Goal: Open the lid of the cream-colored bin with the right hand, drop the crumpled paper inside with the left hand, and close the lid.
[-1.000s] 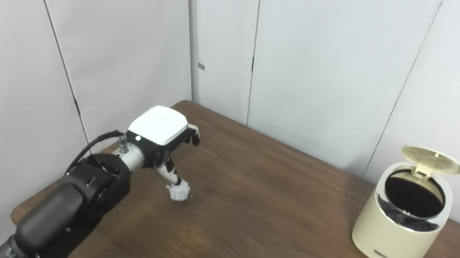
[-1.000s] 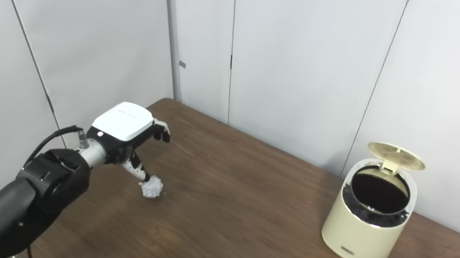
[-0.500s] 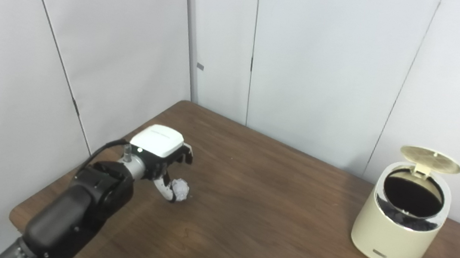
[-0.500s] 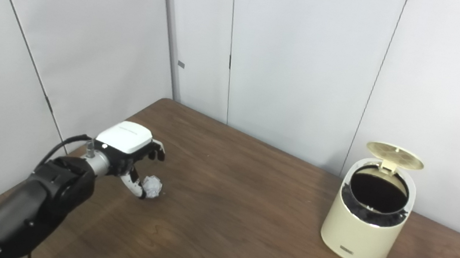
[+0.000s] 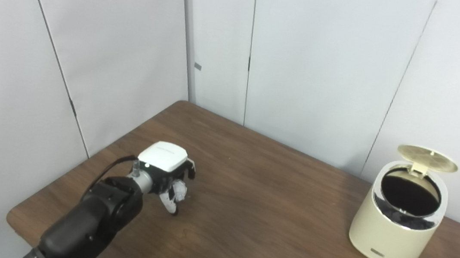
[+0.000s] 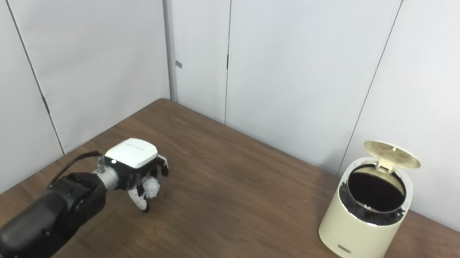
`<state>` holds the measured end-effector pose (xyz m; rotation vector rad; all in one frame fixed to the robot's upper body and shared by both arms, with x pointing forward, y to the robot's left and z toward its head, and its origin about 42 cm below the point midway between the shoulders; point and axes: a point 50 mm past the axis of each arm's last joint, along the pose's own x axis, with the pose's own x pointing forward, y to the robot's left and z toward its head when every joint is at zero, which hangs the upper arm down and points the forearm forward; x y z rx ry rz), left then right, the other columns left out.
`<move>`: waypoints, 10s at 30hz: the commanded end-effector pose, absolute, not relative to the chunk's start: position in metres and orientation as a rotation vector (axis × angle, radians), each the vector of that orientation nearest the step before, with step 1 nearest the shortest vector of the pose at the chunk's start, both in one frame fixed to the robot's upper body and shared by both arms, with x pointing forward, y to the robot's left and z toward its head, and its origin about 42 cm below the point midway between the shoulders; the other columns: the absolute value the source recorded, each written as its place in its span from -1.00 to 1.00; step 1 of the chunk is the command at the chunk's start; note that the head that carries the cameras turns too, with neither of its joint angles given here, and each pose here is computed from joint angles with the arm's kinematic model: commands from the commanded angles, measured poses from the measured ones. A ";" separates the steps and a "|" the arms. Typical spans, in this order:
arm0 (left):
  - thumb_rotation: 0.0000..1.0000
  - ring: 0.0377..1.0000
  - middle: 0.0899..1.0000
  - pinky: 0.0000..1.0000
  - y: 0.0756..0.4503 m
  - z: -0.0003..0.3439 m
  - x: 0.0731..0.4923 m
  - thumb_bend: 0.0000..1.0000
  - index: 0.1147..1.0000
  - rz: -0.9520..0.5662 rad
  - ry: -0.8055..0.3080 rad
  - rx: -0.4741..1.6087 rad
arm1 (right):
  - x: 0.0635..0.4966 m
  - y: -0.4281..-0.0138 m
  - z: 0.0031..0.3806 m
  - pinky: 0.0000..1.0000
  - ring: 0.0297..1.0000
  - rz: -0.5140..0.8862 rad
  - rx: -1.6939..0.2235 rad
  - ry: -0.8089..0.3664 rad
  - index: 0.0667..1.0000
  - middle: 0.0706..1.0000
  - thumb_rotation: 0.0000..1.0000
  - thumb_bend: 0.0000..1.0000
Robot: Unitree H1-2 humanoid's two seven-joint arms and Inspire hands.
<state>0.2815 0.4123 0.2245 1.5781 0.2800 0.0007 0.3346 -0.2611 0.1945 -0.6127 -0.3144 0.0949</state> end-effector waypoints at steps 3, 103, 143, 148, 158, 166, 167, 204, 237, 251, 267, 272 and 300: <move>-0.82 0.05 0.19 -0.03 0.417 0.231 0.287 0.71 0.34 0.048 0.268 1.617 | 0.337 -0.261 0.216 0.26 0.72 0.090 -0.630 -0.418 0.95 0.92 0.32 0.73; -1.00 -0.30 -0.17 -0.26 0.180 0.330 0.397 0.00 -0.06 0.137 -0.902 1.109 | 0.338 -0.226 0.217 0.31 0.61 0.083 -0.608 -0.444 0.80 0.81 -0.43 0.60; -1.00 -0.30 -0.17 -0.27 0.129 0.289 0.444 0.00 -0.07 0.065 -0.876 1.163 | 0.328 -0.217 0.215 0.36 0.64 0.066 -0.626 -0.419 0.82 0.83 -0.36 0.55; -1.00 -0.30 -0.19 -0.28 0.129 0.283 0.447 0.00 -0.06 0.062 -0.864 1.180 | 0.326 -0.217 0.215 0.38 0.65 0.066 -0.635 -0.418 0.82 0.84 -0.39 0.53; -1.00 -0.13 -0.15 -0.15 0.128 0.276 0.451 0.01 -0.11 0.051 -0.824 1.274 | 0.326 -0.218 0.214 0.35 0.66 0.072 -0.622 -0.413 0.82 0.84 -0.39 0.53; -0.87 0.16 0.20 0.06 0.127 0.275 0.447 0.80 0.27 0.035 -0.811 1.276 | 0.325 -0.217 0.214 0.36 0.65 0.073 -0.618 -0.413 0.83 0.85 -0.41 0.53; -0.86 0.16 0.21 0.07 0.127 0.276 0.447 0.82 0.28 0.035 -0.811 1.274 | 0.325 -0.217 0.214 0.35 0.65 0.073 -0.623 -0.414 0.83 0.85 -0.40 0.53; -0.88 0.16 0.22 0.02 0.130 0.280 0.439 0.70 0.23 0.003 -0.827 1.207 | 0.325 -0.215 0.216 0.39 0.66 0.081 -0.607 -0.403 0.83 0.85 -0.47 0.53; -0.33 0.28 0.38 0.16 0.234 0.232 0.331 0.34 0.47 0.037 -0.563 0.262 | 0.350 -0.218 0.240 0.40 0.64 0.088 -0.639 -0.500 0.78 0.79 -0.37 0.54; -0.45 0.24 0.38 0.05 0.254 0.180 0.295 0.05 0.46 -0.008 -0.423 0.278 | 0.392 -0.206 0.300 0.45 0.68 0.115 -0.681 -0.618 0.75 0.77 -0.49 0.55; -0.74 0.26 0.40 0.08 0.261 0.138 0.274 0.04 0.48 -0.068 -0.263 0.259 | 0.424 -0.186 0.347 0.30 0.66 0.152 -0.847 -0.628 0.76 0.77 -0.32 0.49; -0.82 0.28 0.42 0.12 0.259 0.132 0.272 0.03 0.49 -0.080 -0.240 0.237 | 0.433 -0.179 0.355 0.43 0.68 0.175 -0.927 -0.651 0.70 0.75 -0.15 0.47; -0.87 0.18 0.47 0.01 0.255 0.129 0.270 0.00 0.57 -0.119 -0.202 0.194 | 0.425 -0.172 0.344 0.46 0.65 0.275 -0.997 -0.702 0.12 0.22 -0.18 0.34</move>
